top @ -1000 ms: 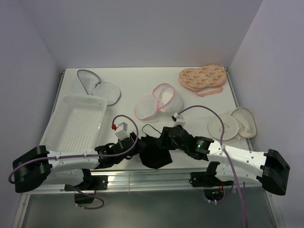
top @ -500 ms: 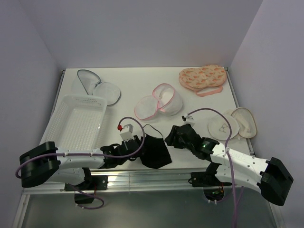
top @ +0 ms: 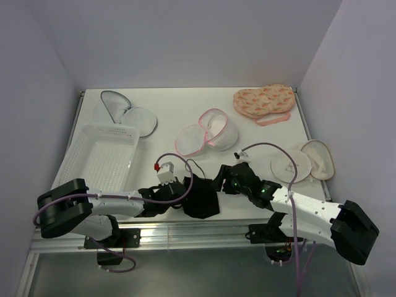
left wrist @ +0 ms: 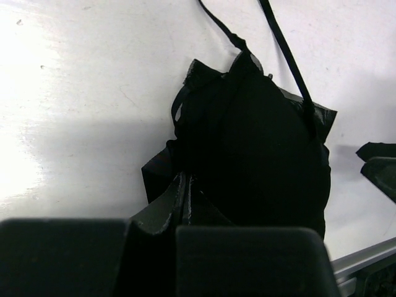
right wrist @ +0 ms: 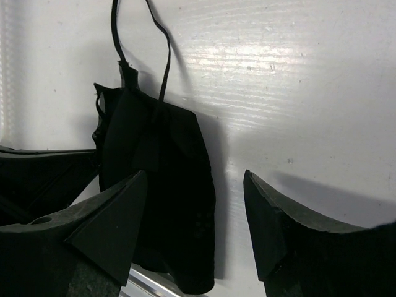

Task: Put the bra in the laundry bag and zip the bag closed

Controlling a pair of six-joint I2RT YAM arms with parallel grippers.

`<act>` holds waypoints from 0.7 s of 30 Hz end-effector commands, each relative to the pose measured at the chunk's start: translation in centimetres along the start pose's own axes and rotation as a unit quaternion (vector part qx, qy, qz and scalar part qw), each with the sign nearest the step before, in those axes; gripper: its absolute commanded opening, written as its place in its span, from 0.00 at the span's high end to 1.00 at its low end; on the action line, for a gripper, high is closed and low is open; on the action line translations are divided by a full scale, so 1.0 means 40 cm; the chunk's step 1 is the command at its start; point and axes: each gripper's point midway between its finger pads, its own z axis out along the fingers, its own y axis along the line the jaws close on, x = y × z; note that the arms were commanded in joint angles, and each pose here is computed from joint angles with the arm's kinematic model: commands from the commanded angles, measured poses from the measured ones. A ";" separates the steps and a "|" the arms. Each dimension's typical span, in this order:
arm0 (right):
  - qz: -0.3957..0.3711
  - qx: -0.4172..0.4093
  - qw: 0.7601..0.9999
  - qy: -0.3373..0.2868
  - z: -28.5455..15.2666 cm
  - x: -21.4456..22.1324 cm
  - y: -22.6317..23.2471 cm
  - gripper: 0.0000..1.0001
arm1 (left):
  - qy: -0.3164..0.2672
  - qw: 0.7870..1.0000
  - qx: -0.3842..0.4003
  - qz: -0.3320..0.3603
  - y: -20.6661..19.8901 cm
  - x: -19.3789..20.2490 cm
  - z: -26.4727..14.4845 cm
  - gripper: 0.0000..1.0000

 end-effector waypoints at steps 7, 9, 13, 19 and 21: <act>0.012 -0.050 0.999 0.004 0.026 0.014 0.025 0.18 | 0.004 0.999 -0.053 -0.010 0.076 0.025 0.027 1.00; 0.017 -0.054 0.998 0.009 0.026 0.024 0.021 0.14 | 0.012 0.998 -0.060 -0.015 0.091 0.038 0.029 1.00; 0.031 -0.076 0.996 0.019 0.027 0.041 0.026 0.10 | 0.020 0.997 -0.067 -0.029 0.119 0.055 0.033 1.00; 0.046 -0.090 0.994 0.045 0.039 0.083 0.019 0.08 | 0.035 0.995 -0.076 -0.046 0.158 0.077 0.033 1.00; 0.054 -0.091 0.993 0.055 0.042 0.102 0.011 0.08 | 0.041 0.995 -0.075 -0.050 0.167 0.085 0.035 1.00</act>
